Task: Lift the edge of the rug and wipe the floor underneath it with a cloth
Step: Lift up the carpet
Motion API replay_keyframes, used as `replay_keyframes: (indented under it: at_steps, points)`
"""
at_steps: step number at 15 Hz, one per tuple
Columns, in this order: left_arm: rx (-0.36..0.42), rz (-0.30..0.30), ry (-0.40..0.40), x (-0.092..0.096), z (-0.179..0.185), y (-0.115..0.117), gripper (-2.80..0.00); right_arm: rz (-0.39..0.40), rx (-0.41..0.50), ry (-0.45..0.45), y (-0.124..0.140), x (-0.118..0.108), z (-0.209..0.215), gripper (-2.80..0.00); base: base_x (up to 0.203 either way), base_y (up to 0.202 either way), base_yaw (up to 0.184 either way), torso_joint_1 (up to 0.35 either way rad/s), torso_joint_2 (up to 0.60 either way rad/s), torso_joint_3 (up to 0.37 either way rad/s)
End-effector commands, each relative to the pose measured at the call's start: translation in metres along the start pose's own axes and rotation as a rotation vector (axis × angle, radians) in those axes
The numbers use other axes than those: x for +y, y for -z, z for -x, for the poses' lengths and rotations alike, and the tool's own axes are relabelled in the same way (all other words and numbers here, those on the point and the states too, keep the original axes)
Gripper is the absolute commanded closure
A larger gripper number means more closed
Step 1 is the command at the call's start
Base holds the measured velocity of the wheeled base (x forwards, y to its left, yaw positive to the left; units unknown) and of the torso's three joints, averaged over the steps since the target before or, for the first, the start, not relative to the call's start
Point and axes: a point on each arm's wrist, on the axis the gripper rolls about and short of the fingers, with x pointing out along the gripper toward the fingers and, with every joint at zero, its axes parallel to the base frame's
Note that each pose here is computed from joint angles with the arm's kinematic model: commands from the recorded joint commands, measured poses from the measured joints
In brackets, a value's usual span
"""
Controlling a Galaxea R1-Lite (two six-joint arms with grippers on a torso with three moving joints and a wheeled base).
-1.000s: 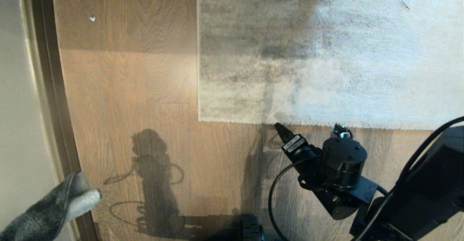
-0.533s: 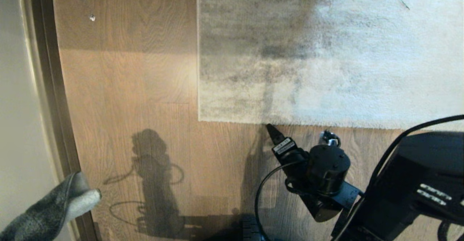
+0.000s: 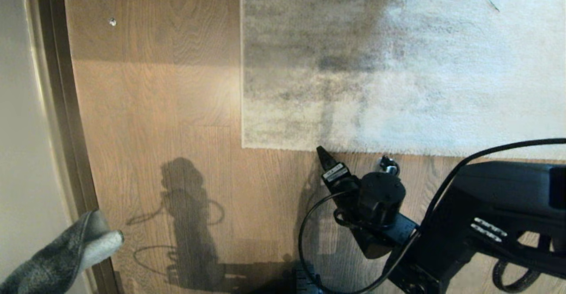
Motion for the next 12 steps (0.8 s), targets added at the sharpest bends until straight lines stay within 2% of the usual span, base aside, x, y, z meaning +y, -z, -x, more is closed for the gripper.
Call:
replay_keyframes:
  at_steps: [1, 6, 12]
  points:
    - [0.001, 0.0, -0.001, 0.0, 0.0, 0.0, 0.0, -0.015, -0.046, -0.033, -0.003, -0.001, -0.012, -2.8, 0.0, 0.0, 0.0, 0.0, 0.0, 0.0]
    - [0.001, 0.0, -0.001, 0.0, 0.0, 0.0, 0.0, -0.026, -0.136, -0.076, -0.02, 0.002, -0.04, -2.8, 0.0, 0.0, 0.0, 0.0, 0.0, 0.0]
    - [0.001, 0.0, -0.001, 0.0, 0.0, 0.0, 0.0, 0.003, -0.179, -0.134, -0.024, 0.016, -0.055, -2.8, 0.0, 0.0, 0.0, 0.0, 0.0, 0.0]
